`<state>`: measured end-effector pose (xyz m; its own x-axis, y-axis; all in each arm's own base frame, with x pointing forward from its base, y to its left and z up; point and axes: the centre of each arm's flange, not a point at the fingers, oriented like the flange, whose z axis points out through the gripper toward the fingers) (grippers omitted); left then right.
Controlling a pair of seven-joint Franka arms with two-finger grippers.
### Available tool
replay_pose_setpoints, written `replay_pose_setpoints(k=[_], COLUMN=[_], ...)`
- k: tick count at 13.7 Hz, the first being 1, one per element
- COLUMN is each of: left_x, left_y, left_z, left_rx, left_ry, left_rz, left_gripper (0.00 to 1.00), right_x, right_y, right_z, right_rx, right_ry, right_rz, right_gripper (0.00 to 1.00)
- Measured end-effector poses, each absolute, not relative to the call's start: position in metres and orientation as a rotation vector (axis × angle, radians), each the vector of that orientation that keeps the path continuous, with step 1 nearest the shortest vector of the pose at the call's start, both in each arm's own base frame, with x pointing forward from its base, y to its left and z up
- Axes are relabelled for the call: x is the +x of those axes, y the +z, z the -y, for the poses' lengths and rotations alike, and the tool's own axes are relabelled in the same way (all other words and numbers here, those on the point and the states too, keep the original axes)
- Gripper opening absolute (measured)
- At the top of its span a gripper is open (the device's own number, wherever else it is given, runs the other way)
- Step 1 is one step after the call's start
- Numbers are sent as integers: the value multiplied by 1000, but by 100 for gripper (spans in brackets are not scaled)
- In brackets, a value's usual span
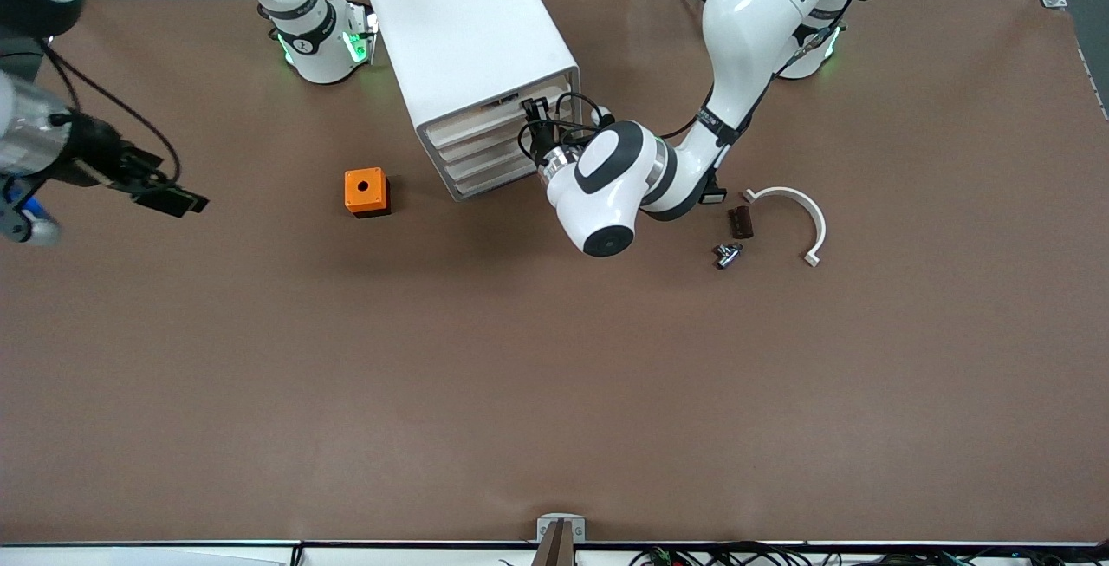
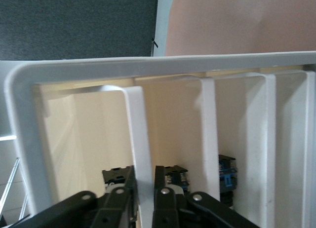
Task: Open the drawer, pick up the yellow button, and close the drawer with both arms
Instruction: 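Pull the drawer open with the left gripper while the right gripper approaches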
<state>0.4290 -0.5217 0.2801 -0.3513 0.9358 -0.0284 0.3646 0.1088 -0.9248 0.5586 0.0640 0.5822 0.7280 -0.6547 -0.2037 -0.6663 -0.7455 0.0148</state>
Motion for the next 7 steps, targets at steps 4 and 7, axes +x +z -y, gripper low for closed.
replay_pose_setpoints(k=[4, 7], left_x=[450, 497], left_y=[282, 286], left_z=[506, 465], left_rx=[-1245, -1235], left_ry=[1238, 1267], left_rz=[1838, 1917], left_gripper=[14, 14], right_x=[545, 530], right_y=[576, 569], right_z=[-172, -234], right_rx=[-2797, -2743], right_ry=[205, 168], right_rz=[-1249, -1338], right_gripper=[100, 100])
